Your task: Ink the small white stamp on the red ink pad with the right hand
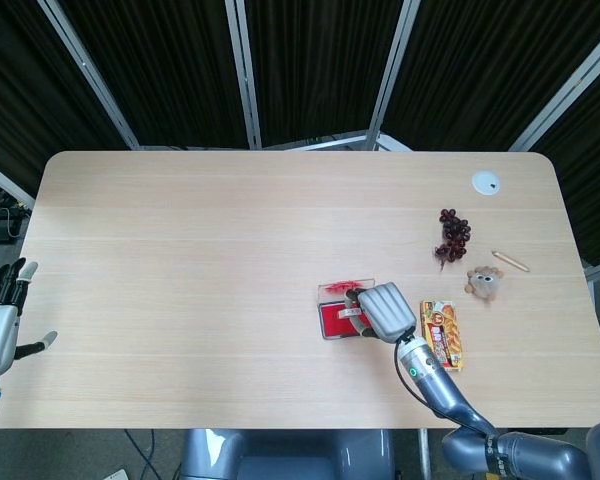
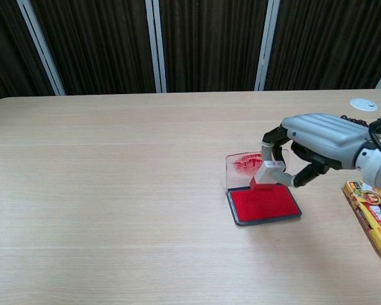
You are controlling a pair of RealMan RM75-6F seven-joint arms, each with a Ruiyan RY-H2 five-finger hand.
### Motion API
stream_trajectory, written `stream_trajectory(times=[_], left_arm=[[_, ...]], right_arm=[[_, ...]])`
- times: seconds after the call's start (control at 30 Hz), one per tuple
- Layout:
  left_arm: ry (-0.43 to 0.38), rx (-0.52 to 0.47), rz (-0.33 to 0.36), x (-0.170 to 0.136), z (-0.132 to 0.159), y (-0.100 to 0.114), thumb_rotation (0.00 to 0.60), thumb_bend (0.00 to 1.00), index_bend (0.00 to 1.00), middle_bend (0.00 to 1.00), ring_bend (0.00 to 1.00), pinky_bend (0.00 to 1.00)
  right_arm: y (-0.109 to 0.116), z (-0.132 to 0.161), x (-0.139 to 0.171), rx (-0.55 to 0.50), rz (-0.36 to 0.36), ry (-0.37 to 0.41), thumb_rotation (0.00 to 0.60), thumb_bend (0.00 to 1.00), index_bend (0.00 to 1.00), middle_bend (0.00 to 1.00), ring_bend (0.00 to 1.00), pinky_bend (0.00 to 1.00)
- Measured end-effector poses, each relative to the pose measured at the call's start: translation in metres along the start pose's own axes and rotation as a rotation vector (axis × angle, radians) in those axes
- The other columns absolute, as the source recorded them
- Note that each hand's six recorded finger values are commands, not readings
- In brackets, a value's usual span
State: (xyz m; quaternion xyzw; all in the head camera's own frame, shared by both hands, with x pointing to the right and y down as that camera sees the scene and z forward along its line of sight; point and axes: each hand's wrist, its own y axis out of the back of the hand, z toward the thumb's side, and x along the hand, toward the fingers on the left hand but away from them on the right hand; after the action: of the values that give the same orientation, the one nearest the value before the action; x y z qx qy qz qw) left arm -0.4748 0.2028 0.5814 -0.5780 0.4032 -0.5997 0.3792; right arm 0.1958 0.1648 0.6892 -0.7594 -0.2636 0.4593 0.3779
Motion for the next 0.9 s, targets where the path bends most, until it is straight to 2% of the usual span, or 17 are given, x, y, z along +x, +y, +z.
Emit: stream_trajectory(times=[0.1,0.43,0.77,0.9], left_arm=[[0.0,-0.001,0.001,-0.001,0.0,0.001,0.6,0.0,0.0,0.0,0.0,0.0],[-0.008,-0.003,0.002,-0.002,0.002,0.001,0.6,0.0,0.0,0.0,0.0,0.0],[-0.001,-0.004,-0.001,-0.002,-0.001,0.001,0.6,0.0,0.0,0.0,0.0,0.0],[-0.001,-0.004,-0.002,-0.001,-0.001,0.001,0.6,0.0,0.0,0.0,0.0,0.0]], right_arm=[[-0.001,0.002,0.011,0.033,0.014,0.03,0.6,0.45,0.54,0.57,0.87,1.0],[-0.025,0.019,0.051,0.183,0.052,0.162,0.6,0.45,0.54,0.57,0.87,1.0],[-0.043,0.015,0.052,0.223,0.084,0.162,0.6,0.44,0.53,0.57,0.87,1.0],[-0.047,0.014,0.053,0.206,0.1,0.162,0.6,0.36,0.5,0.57,0.87,1.0]])
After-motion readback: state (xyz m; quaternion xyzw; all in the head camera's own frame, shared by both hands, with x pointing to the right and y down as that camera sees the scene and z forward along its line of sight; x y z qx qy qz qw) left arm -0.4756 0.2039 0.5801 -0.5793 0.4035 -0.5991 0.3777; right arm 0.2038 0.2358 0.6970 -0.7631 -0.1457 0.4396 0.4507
